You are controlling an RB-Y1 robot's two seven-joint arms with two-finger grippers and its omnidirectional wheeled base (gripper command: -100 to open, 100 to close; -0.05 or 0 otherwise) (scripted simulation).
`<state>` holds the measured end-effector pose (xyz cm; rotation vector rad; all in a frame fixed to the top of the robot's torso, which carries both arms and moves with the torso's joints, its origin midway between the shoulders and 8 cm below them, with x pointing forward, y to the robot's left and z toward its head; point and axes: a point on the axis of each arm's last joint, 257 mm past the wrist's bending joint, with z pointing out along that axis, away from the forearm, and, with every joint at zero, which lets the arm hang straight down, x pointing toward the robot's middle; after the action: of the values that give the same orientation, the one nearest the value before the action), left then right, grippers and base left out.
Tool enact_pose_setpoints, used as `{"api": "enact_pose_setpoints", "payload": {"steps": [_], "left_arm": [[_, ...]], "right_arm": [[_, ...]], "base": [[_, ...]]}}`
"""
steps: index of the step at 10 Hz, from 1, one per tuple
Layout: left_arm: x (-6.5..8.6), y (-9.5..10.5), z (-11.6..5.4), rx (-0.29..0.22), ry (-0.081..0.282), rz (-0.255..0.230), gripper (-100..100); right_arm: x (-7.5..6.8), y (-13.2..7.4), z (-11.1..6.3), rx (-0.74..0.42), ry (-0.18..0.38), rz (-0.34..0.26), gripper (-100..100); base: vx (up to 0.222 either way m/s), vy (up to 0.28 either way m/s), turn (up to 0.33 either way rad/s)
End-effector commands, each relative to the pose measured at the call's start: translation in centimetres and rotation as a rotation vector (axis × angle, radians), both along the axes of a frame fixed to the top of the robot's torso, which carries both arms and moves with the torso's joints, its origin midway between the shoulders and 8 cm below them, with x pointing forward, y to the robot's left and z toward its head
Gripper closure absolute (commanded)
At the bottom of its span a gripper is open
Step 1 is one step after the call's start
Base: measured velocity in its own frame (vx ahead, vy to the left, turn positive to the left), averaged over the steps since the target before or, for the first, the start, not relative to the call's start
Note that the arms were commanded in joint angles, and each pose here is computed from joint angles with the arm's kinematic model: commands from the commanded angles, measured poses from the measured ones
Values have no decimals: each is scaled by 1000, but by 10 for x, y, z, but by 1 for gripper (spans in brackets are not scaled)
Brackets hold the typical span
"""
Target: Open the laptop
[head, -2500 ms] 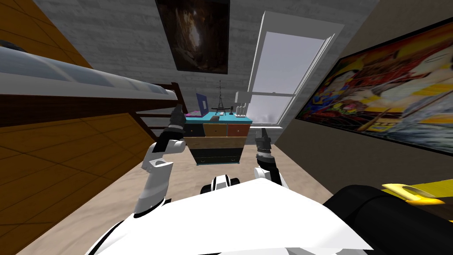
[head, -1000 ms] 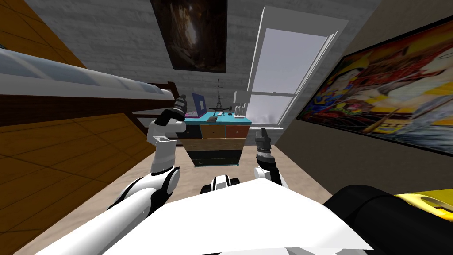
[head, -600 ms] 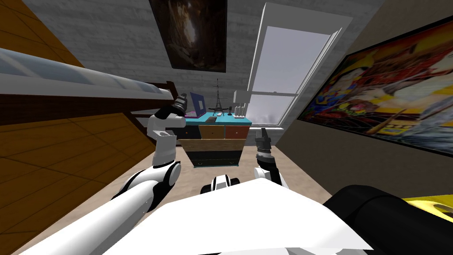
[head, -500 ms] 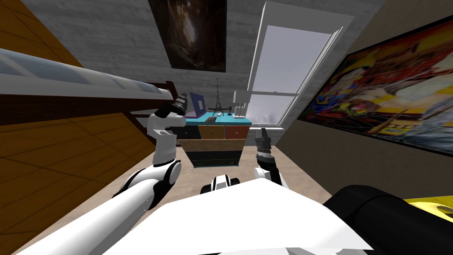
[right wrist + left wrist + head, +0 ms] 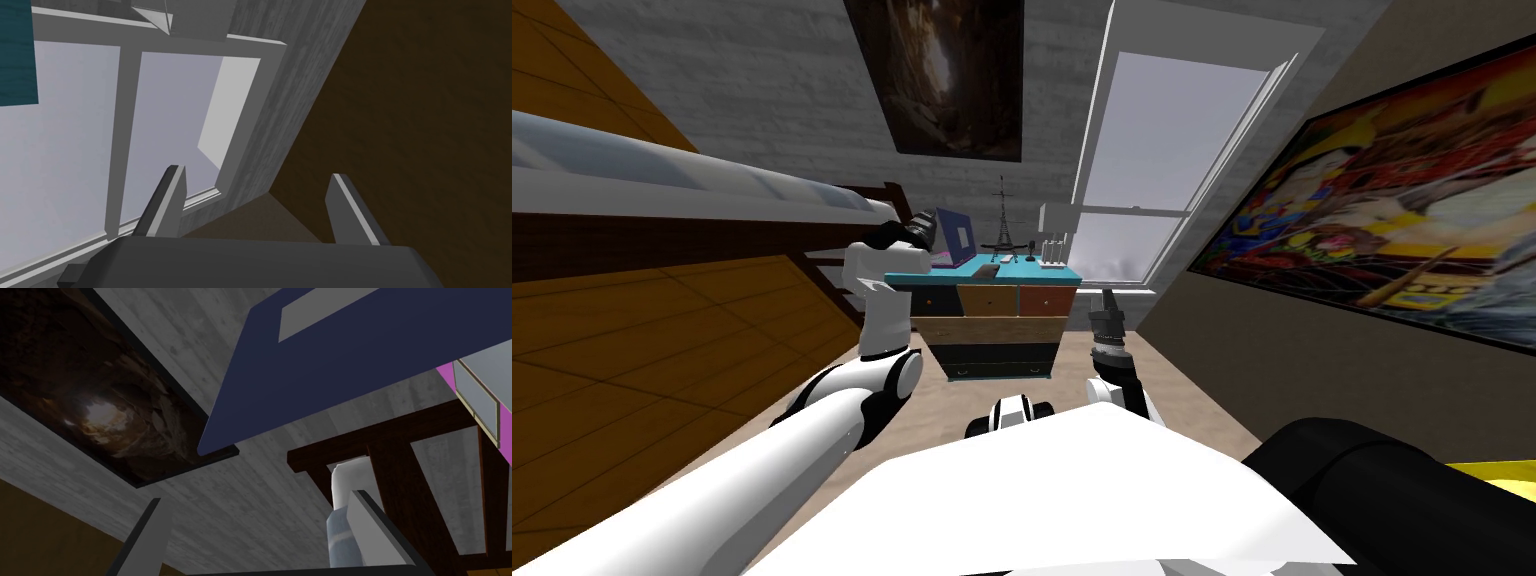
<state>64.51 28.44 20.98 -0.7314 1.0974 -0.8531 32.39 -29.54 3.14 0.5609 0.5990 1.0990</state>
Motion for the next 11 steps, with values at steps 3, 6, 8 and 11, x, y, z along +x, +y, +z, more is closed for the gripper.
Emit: {"api": "enact_pose_setpoints", "payload": {"steps": [3, 6, 8, 11], "left_arm": [[18, 10, 5, 15, 112, 45, -100], [23, 16, 9, 19, 170, 67, -100], [25, 21, 14, 22, 212, 86, -100], [26, 27, 20, 24, 250, 104, -100]], "right_arm": [[0, 0, 0, 0, 0, 0, 0], [0, 0, 0, 0, 0, 0, 0], [0, 0, 0, 0, 0, 0, 0], [0, 0, 0, 0, 0, 0, 0]], "base": [[41, -40, 11], [37, -37, 12], [45, -48, 14], [34, -31, 6]]}}
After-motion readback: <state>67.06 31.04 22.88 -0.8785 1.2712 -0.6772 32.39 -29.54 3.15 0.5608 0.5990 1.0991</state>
